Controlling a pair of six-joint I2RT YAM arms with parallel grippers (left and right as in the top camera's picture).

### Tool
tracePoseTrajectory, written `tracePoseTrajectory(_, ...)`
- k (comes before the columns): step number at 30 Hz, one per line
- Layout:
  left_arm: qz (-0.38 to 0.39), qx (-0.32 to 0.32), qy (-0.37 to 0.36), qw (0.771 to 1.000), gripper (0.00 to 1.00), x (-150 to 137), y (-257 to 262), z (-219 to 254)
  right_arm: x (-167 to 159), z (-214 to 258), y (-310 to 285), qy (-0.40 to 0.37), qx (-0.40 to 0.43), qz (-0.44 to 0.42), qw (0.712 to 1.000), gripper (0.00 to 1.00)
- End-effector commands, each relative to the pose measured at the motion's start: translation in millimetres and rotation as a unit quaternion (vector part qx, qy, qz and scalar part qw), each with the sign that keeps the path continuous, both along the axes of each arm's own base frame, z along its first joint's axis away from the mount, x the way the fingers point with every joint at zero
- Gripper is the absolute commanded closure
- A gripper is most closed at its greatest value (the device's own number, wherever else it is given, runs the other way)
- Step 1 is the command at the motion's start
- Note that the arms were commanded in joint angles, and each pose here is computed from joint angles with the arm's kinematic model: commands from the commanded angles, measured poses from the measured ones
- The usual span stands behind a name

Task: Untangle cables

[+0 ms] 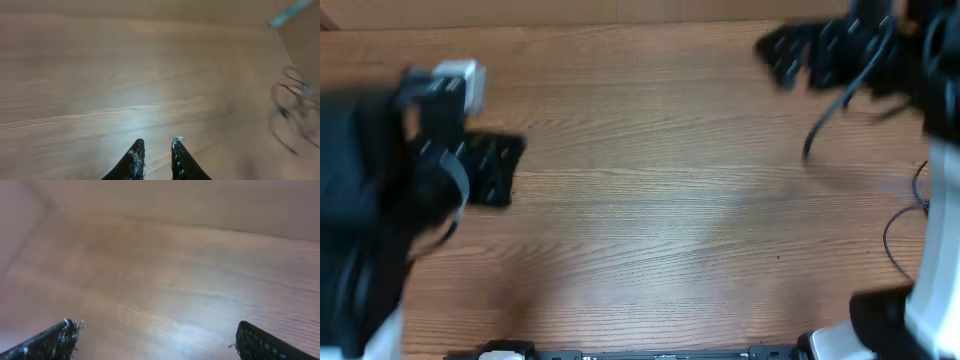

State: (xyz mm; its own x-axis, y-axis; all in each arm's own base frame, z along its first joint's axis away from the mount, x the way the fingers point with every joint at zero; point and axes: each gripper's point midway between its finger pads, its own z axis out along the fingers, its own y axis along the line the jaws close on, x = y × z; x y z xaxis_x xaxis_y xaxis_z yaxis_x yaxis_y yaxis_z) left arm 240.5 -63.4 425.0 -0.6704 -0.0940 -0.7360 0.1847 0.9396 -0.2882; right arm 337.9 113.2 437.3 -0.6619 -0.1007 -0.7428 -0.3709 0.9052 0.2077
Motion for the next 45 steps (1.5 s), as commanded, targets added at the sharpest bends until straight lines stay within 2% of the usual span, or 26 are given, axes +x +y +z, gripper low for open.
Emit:
tracePoseTrajectory(1, 0.08, 0.046, -0.054, 0.994, 0.81, -37, 34, 19, -42, 25, 7, -0.058, -0.059, 0.004, 0.997, 0.0)
tracePoseTrajectory(7, 0.123, 0.069, -0.113, 0.983, 0.81, -99, 55, 28, -88, 44, 15, -0.086, -0.052, -0.057, 0.993, 0.0)
tracePoseTrajectory(12, 0.134, 0.077, -0.102, 0.983, 0.81, -115, 60, 0, -124, 55, 17, -0.099, -0.019, -0.04, 0.994, 0.0)
tracePoseTrajectory(16, 0.137, 0.075, -0.071, 0.985, 0.8, -106, 60, -33, -133, 60, -9, -0.111, -0.006, -0.097, 0.989, 0.0)
tracePoseTrajectory(23, 0.124, 0.051, 0.013, 0.991, 0.81, -69, 47, -108, -137, 47, -41, -0.113, -0.025, -0.168, 0.979, 0.0)
tracePoseTrajectory(27, 0.081, 0.018, 0.032, 0.996, 0.81, -54, 27, -134, -137, 15, -40, -0.072, -0.046, -0.178, 0.98, 0.0)
tracePoseTrajectory(32, 0.067, 0.004, 0.025, 0.997, 0.79, -47, 20, -136, -134, -38, -37, -0.01, -0.075, -0.205, 0.976, 0.0)
tracePoseTrajectory(35, 0.07, -0.001, 0.018, 0.997, 0.69, -44, 20, -133, -127, -60, -31, 0.005, -0.102, -0.204, 0.974, 0.0)
tracePoseTrajectory(37, 0.077, -0.009, 0.021, 0.997, 0.53, -45, 20, -133, -120, -68, -25, 0.011, -0.112, -0.202, 0.973, 0.0)
tracePoseTrajectory(41, 0.083, -0.015, 0.028, 0.996, 0.37, -46, 20, -134, -111, -76, -15, 0.02, -0.125, -0.201, 0.971, 0.0)
tracePoseTrajectory(42, 0.083, -0.015, 0.028, 0.996, 0.24, -46, 20, -134, -109, -79, -13, 0.023, -0.13, -0.2, 0.971, 0.0)
tracePoseTrajectory(43, 0.083, -0.015, 0.028, 0.996, 0.03, -46, 20, -135, -107, -81, -11, 0.026, -0.134, -0.2, 0.97, 0.0)
tracePoseTrajectory(45, 0.083, -0.015, 0.028, 0.996, 0.01, -46, 20, -134, -102, -86, -7, 0.033, -0.144, -0.199, 0.969, 0.0)
